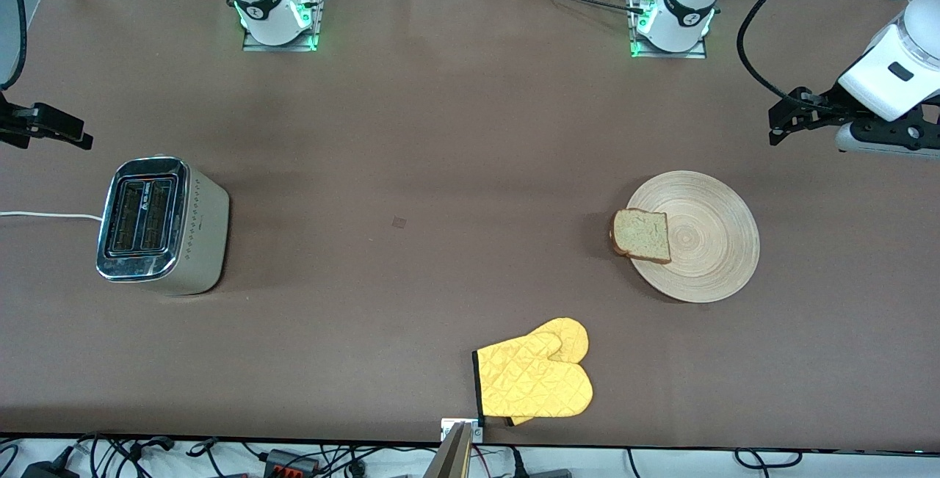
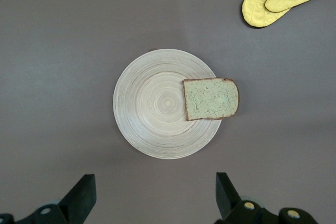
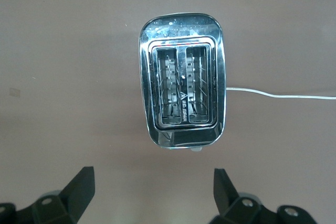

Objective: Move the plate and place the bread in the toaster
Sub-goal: 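Move the left gripper down to the wooden plate's rim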

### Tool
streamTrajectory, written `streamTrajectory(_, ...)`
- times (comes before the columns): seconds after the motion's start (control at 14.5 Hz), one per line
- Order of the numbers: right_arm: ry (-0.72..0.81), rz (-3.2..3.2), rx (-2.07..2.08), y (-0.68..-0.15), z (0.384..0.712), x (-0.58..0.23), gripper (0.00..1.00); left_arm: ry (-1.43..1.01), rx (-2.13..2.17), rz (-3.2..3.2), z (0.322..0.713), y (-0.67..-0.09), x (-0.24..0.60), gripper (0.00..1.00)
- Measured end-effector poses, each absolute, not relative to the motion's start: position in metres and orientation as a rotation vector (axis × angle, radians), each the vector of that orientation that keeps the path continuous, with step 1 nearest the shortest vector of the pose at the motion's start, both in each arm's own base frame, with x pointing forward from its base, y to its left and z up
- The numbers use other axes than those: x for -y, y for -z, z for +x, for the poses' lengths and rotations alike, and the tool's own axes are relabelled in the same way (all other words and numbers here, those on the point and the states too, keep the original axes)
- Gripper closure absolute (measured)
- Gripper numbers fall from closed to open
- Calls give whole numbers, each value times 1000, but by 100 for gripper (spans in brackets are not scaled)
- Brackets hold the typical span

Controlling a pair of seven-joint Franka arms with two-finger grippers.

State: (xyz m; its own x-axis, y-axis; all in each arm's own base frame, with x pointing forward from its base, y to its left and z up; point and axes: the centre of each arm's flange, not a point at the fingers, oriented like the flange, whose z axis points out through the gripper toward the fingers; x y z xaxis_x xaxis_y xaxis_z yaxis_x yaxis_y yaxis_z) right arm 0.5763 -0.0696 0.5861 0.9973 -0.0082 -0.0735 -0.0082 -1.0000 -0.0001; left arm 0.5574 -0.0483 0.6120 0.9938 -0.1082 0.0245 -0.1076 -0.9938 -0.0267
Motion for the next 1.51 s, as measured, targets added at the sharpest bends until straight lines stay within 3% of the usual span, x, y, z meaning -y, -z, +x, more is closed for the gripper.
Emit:
streamTrajectory(0.76,-116,-3139,-14,-586,576,70,0,30,-168,-3111,557,-611,48,0)
streamTrajectory(1.51,-116,-3139,-14,-586,576,70,0,-252,-172,-3100,563,-562,46,0)
